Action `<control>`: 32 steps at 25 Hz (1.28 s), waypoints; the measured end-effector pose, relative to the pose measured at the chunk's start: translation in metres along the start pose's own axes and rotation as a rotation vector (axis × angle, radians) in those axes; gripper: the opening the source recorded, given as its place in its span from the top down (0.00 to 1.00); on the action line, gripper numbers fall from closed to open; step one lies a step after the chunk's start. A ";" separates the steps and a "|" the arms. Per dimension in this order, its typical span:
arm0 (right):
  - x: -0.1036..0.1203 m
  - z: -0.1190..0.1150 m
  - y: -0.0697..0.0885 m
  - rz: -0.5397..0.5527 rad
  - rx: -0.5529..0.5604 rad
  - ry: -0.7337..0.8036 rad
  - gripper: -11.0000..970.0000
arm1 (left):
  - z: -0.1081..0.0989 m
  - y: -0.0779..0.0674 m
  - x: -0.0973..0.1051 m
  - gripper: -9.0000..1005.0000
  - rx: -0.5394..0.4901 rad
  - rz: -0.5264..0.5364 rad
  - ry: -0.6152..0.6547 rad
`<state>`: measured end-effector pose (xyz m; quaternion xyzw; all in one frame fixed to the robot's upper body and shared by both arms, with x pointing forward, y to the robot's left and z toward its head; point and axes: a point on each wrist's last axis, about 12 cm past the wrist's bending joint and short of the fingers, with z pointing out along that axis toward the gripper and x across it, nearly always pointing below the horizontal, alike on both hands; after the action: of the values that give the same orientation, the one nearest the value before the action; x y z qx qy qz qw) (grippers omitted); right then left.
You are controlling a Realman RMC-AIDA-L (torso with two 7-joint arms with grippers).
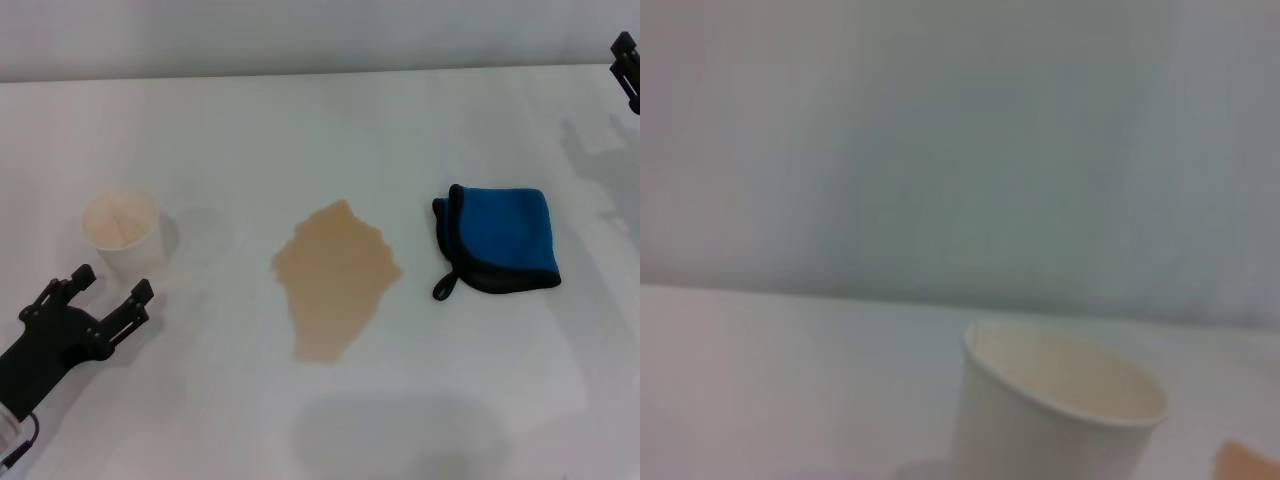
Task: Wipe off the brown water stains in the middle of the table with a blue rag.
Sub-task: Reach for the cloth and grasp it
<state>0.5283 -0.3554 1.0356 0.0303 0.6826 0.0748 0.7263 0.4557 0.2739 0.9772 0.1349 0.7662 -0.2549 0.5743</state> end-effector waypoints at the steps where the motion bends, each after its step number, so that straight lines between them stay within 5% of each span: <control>1: 0.000 0.000 0.000 0.000 0.001 -0.001 0.24 | -0.003 0.000 0.000 0.13 0.004 -0.011 -0.012; 12: -0.007 -0.004 0.002 0.021 -0.026 -0.066 0.24 | -0.044 0.002 -0.013 0.13 -0.072 -0.146 -0.285; 17: -0.019 0.005 0.000 0.168 -0.132 -0.053 0.24 | -0.053 0.014 -0.018 0.13 -0.167 -0.185 -0.352; 23: -0.055 0.037 -0.001 0.255 -0.376 0.085 0.25 | -0.055 0.021 -0.019 0.13 -0.223 -0.211 -0.379; 32: -0.109 0.093 0.023 0.053 -0.676 0.544 0.25 | -0.053 0.022 -0.019 0.13 -0.235 -0.212 -0.381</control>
<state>0.6129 -0.3435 1.1530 -0.2125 0.7853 0.3182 0.4868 0.4293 0.3230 1.0018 -0.0643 0.6782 -0.2437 0.6903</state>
